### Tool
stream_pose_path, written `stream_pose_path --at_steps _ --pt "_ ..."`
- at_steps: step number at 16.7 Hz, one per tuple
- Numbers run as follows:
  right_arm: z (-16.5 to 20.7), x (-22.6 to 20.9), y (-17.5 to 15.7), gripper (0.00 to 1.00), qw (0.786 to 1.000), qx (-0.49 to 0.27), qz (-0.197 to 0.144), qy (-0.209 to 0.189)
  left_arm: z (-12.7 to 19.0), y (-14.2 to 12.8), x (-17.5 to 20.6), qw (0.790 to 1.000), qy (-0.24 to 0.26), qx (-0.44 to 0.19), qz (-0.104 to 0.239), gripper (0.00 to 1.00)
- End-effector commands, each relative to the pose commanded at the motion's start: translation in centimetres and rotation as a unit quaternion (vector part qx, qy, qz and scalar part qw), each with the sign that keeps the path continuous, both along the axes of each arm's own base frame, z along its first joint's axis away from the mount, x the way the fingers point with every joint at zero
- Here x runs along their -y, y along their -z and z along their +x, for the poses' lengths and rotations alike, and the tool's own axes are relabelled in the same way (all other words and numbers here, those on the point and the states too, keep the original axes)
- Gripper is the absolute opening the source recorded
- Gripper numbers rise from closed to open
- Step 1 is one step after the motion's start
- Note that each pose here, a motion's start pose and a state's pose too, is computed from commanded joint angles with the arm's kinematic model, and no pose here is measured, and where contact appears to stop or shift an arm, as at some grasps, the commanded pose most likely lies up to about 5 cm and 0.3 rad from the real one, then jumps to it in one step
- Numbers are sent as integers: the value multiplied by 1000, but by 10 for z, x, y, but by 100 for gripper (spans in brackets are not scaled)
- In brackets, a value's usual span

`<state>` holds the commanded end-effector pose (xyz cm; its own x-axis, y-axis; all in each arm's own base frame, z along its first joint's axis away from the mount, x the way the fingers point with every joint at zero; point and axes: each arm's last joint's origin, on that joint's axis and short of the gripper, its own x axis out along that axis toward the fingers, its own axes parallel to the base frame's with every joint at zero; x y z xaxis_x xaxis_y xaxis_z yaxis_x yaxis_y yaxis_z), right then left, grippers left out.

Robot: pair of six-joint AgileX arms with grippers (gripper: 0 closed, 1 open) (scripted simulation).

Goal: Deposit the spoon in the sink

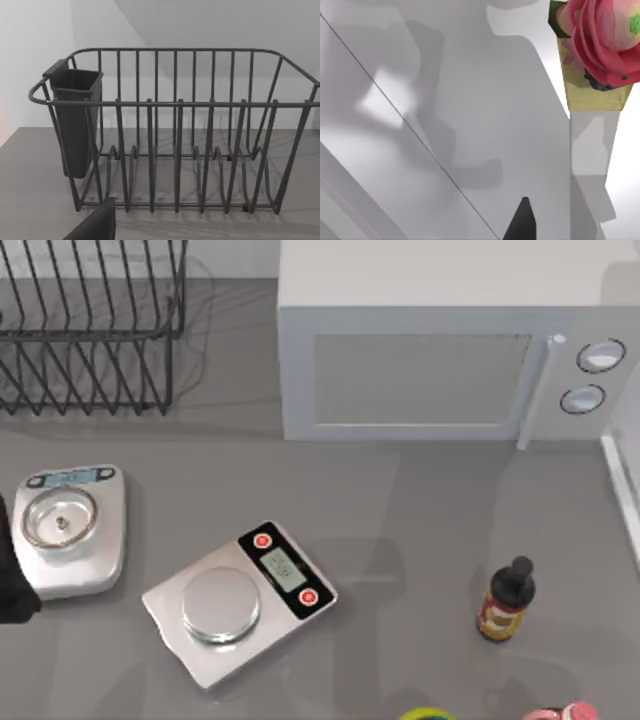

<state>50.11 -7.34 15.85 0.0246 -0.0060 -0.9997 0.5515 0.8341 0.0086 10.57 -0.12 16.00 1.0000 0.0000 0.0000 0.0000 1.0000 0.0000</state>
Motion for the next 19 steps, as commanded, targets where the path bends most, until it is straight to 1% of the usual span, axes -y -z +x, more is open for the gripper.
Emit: stream_pose_path --at_steps 13,14,19 --pt "0 0 0 98 1000 0 0 0 0 0 0 1000 0 0 0 100" --pt "0 0 0 100 1000 0 0 0 0 0 0 1000 0 0 0 100" --pt "0 0 0 100 1000 0 0 0 0 0 0 1000 0 0 0 100"
